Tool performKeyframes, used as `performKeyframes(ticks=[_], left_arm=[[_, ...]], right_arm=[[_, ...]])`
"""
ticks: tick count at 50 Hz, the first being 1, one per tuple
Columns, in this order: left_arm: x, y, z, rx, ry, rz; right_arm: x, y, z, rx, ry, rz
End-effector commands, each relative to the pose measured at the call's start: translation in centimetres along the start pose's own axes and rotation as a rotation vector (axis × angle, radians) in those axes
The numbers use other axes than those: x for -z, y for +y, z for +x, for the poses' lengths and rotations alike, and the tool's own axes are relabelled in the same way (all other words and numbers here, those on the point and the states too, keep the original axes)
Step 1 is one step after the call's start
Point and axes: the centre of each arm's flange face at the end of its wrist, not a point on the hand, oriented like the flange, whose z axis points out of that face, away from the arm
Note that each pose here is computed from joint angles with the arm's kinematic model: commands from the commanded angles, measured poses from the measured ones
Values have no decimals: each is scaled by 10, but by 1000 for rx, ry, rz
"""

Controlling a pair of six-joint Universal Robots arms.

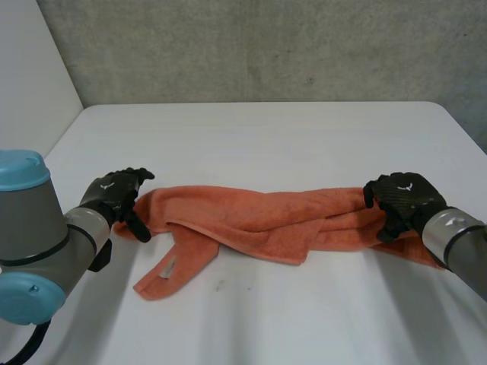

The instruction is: Fold the laundry

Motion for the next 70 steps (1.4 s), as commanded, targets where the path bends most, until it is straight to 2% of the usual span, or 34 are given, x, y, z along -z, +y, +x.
performKeyframes(ticks=[1,12,23,34,40,42,45,47,50,58,70], left_arm=[[0,1,0,0,1,-3],[2,3,0,1,1,-11],[2,4,0,1,0,-14],[2,5,0,0,2,-16],[1,5,0,0,2,-14],[1,5,0,1,0,-14],[0,4,0,1,0,-13],[0,4,1,0,5,-13],[0,4,1,0,13,-11],[-10,12,6,-2,68,1],[-24,22,8,-5,89,17]], right_arm=[[22,0,-5,12,-26,28],[24,24,4,139,12,-1],[3,45,18,169,59,-1],[-19,59,20,289,77,13],[-20,45,28,300,110,49],[-7,11,35,273,156,140],[2,-10,36,239,171,202],[16,-40,39,156,176,285],[32,-62,40,84,162,321],[66,-115,48,37,167,396],[73,-124,47,31,153,383]])
